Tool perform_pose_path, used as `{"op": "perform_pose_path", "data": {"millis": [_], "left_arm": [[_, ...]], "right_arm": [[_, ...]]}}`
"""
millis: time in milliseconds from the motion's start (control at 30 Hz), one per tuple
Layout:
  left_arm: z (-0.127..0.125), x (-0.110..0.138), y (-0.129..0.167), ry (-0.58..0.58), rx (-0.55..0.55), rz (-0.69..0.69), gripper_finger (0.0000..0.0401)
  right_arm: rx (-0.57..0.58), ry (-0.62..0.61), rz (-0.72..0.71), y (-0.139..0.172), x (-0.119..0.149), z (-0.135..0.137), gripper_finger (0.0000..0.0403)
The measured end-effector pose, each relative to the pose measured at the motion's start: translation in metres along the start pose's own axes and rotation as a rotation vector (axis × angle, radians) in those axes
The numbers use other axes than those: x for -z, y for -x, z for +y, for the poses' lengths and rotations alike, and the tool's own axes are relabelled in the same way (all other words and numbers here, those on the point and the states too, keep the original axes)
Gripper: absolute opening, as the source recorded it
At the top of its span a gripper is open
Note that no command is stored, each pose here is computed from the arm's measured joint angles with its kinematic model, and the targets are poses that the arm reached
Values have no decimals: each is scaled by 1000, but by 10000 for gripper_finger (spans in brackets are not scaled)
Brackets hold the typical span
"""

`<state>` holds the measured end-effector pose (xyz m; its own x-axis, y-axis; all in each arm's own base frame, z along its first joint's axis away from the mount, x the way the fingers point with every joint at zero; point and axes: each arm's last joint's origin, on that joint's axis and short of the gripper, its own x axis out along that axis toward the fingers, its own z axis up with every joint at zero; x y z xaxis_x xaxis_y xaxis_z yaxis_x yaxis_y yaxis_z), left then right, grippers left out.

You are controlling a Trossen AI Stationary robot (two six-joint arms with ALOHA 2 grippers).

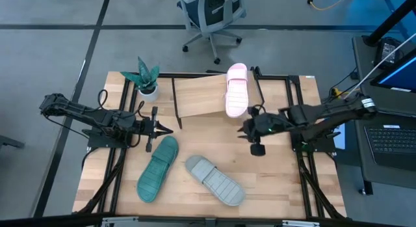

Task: Pick and place slides into the shelf
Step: Put the gray pair of slides on the shelf

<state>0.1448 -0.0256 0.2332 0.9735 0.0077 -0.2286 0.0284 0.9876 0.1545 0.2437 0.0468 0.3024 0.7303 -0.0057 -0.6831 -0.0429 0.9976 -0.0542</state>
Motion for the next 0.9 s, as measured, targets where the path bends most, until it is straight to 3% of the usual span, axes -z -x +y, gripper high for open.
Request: {"op": "perform_pose_path", "data": {"millis": [367,567,767,900], "left_arm": [[0,-3,0,6,-3,-27,0],[0,-3,0,3,-3,-27,0],[1,-6,0,134,-2,-61,0],[0,-7,-1,130,-3,-66,0]], "right_arm": [[-155,76,-300,8,51,33,108],[-192,84,-354,3,76,38,108],[-208,118,-319,-4,95,42,108],[-205,154,-356,-11,104,42,108]]}}
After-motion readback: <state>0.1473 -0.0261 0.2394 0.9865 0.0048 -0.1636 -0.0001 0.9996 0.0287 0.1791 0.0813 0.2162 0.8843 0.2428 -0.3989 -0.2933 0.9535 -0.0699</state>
